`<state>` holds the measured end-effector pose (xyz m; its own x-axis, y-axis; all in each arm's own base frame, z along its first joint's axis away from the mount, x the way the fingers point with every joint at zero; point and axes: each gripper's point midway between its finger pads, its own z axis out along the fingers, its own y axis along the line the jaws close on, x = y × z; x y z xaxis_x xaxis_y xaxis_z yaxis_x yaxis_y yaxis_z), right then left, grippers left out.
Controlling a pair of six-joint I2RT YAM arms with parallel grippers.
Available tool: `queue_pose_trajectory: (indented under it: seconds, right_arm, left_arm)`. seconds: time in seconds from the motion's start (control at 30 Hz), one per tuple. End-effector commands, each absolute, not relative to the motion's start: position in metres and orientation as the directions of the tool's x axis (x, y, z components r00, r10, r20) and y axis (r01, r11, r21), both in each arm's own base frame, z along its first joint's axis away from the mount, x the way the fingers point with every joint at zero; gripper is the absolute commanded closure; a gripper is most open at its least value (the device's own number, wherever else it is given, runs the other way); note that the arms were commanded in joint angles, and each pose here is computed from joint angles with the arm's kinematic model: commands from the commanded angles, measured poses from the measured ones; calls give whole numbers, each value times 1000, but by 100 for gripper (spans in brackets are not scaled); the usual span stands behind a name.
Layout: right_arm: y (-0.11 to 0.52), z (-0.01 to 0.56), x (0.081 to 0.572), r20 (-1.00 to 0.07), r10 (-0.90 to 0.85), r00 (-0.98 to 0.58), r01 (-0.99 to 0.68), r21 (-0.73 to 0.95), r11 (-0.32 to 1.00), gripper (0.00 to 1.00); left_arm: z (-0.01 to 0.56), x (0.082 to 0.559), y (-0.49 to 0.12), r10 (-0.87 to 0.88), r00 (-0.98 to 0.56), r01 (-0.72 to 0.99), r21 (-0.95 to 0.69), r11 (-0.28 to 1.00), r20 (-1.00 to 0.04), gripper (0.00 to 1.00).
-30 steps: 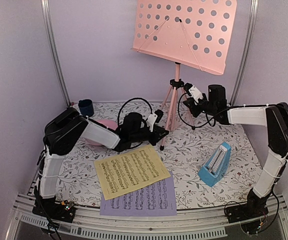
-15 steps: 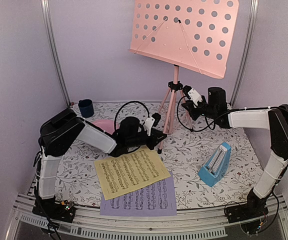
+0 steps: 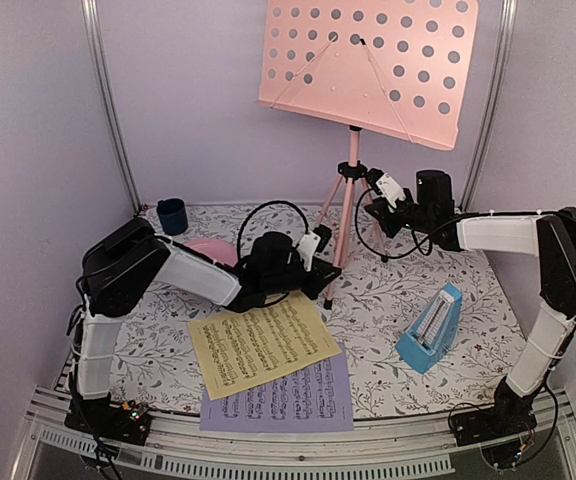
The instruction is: Set up the instrument practice props
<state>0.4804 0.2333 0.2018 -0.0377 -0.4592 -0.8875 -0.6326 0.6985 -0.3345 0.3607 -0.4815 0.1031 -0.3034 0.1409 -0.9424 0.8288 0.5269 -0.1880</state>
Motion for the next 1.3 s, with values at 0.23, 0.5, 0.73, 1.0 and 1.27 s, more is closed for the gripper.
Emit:
queue_pose_trajectory:
  seconds: [0.23, 0.5, 0.73, 1.0, 1.27]
  right_arm:
    - [220, 202, 484, -865, -501, 30, -642, -401, 653, 100]
    - [224, 204, 483, -858, -509, 66, -650, -424, 631, 100]
    - [226, 205, 488, -859, -508, 68, -649, -425, 631, 100]
    - [229, 209, 498, -854, -513, 84, -643, -440, 627, 100]
    - [234, 215, 503, -856, -506, 105, -649, -444, 617, 100]
  left_arm:
    - [157, 373, -451, 180, -110, 889, -16, 458, -977, 47]
    - [161, 451, -412, 294, 73, 834, 220, 506, -953, 40]
    - [152, 498, -427, 392, 205, 803, 383, 457, -897, 41]
    - [136, 517, -449, 415, 252, 817, 422, 393, -874, 42]
    - [132, 531, -447, 426, 245, 782, 437, 444, -871, 62]
